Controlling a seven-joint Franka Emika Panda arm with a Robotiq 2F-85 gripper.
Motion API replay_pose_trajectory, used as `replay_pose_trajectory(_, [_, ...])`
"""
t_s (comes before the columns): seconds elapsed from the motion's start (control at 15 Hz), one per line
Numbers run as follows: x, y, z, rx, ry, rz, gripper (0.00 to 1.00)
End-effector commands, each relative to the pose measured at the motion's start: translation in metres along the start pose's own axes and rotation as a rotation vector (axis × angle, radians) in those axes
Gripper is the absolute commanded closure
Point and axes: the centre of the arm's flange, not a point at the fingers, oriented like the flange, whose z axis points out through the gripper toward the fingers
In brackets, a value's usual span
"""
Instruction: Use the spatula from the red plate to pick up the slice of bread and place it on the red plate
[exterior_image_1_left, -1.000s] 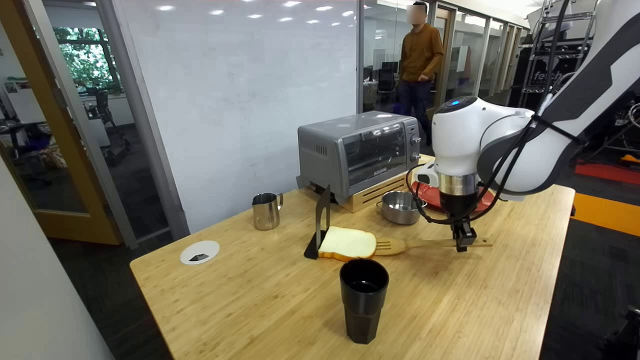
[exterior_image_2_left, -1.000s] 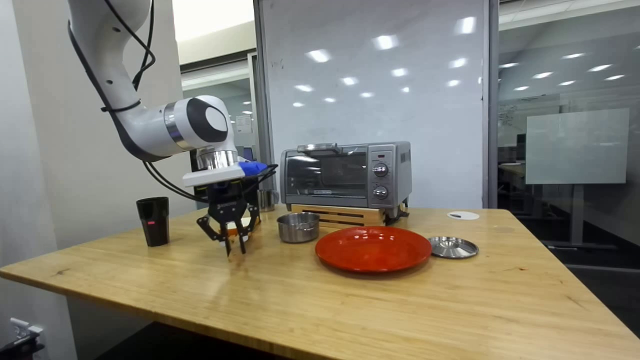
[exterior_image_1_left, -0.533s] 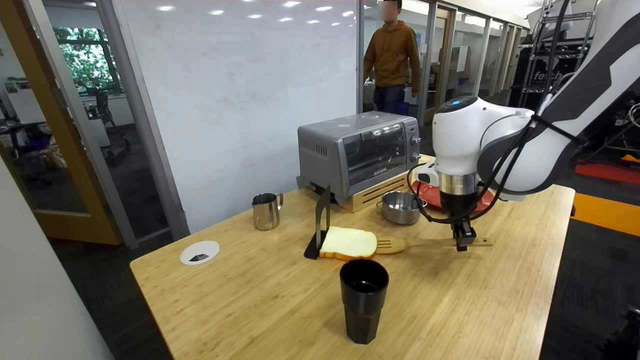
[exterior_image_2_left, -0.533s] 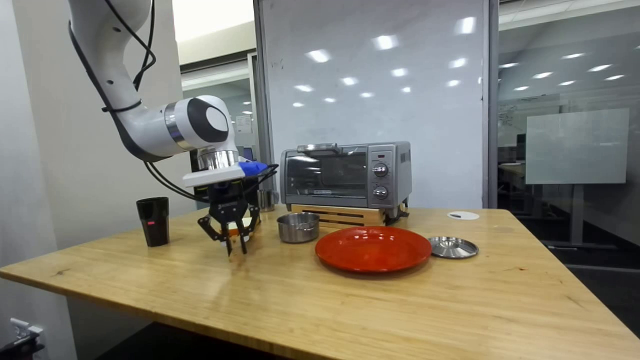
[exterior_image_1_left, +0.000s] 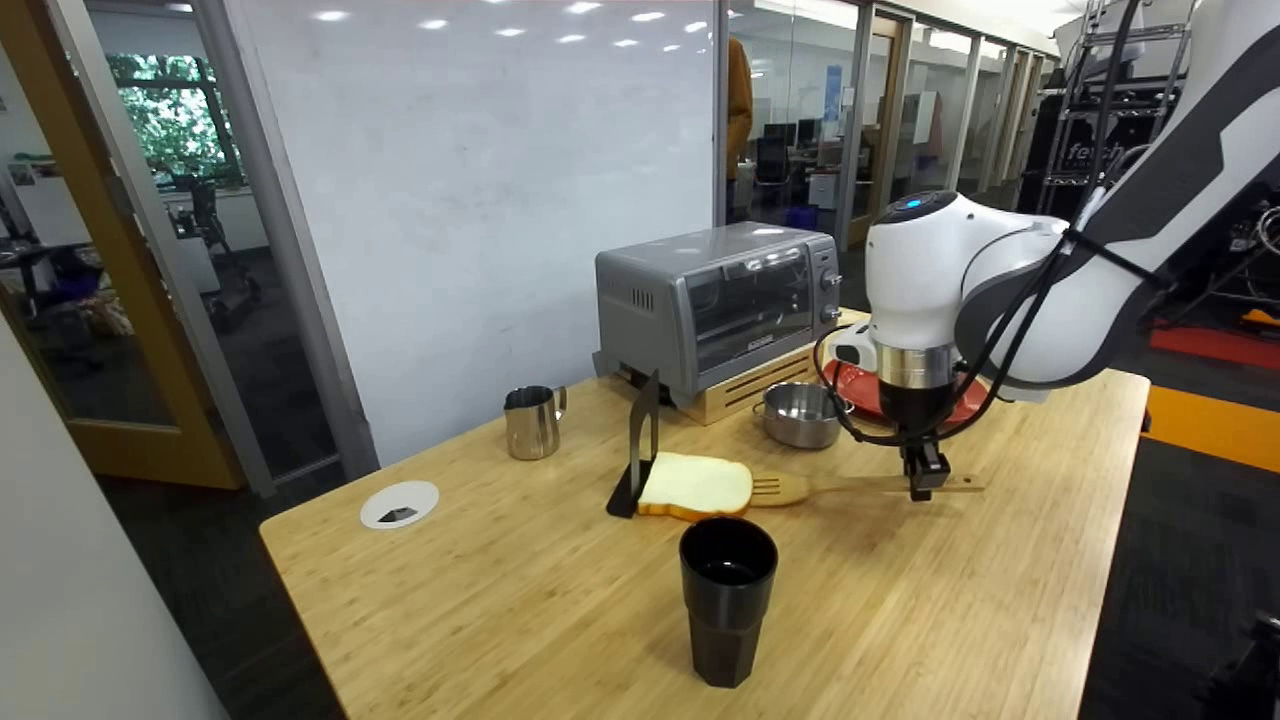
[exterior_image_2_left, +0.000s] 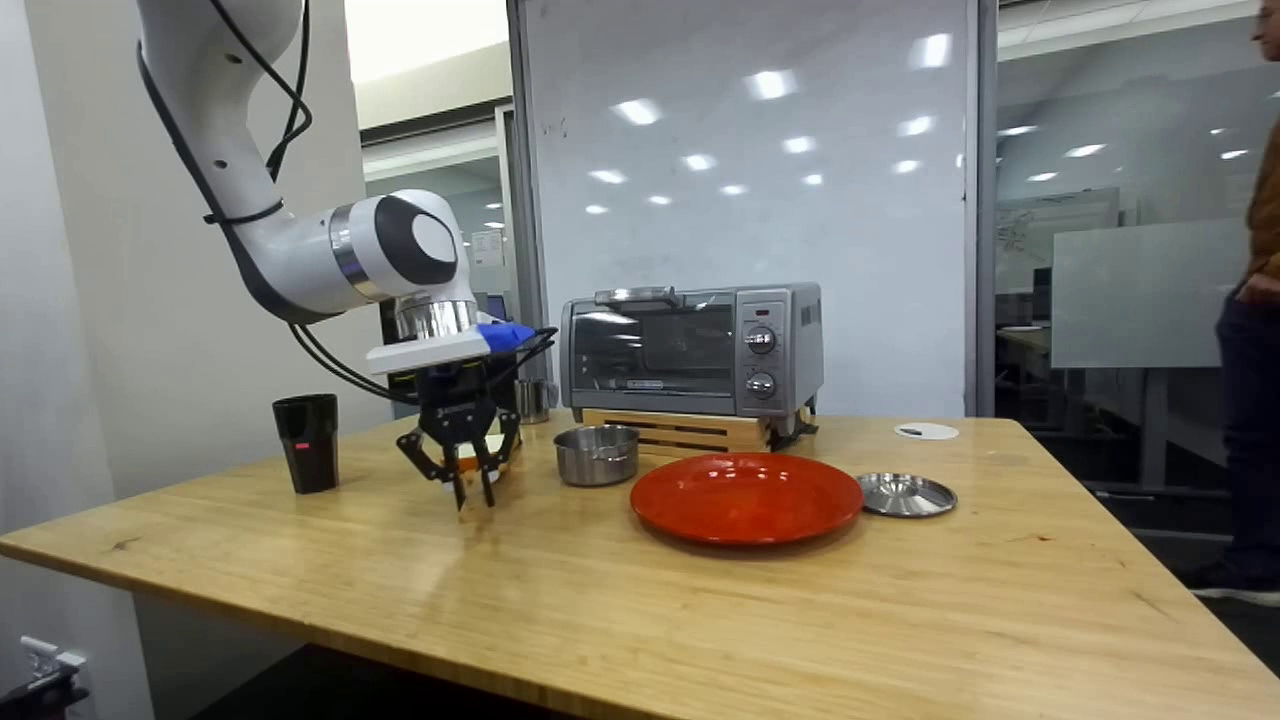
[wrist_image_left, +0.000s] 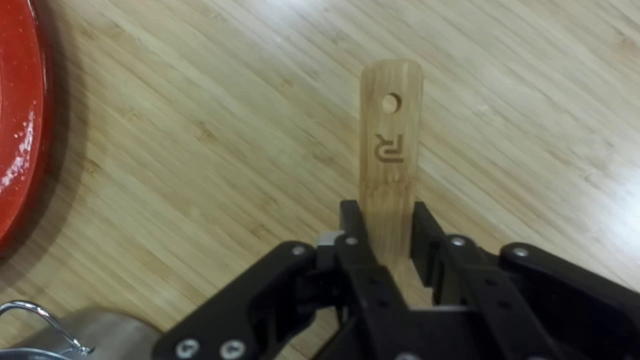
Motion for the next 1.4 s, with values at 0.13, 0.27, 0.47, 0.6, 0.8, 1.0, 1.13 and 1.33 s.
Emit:
replay_pose_trajectory(0.13, [0.002, -0.002, -0.006, -0.018, 0.051, 0.001, 0.93])
replay_pose_trajectory(0.27, [0.003, -0.003, -0.007, -0.022, 0.059, -0.002, 0.93])
replay_pose_trajectory(0.47, [0.003, -0.003, -0.007, -0.023, 0.063, -0.003, 0.93])
replay_pose_trajectory(0.6, [0.005, -0.002, -0.006, -0.024, 0.063, -0.005, 0.93])
replay_pose_trajectory(0.8, [0.015, -0.002, -0.003, -0.029, 0.055, -0.016, 0.93])
replay_pose_trajectory(1.0, [0.025, -0.002, 0.002, -0.027, 0.041, -0.031, 0.93])
replay_pose_trajectory(1.13, [0.032, -0.002, 0.005, -0.026, 0.035, -0.037, 0.93])
replay_pose_trajectory(1.33, [0.042, 0.003, 0.006, -0.03, 0.038, -0.04, 0.93])
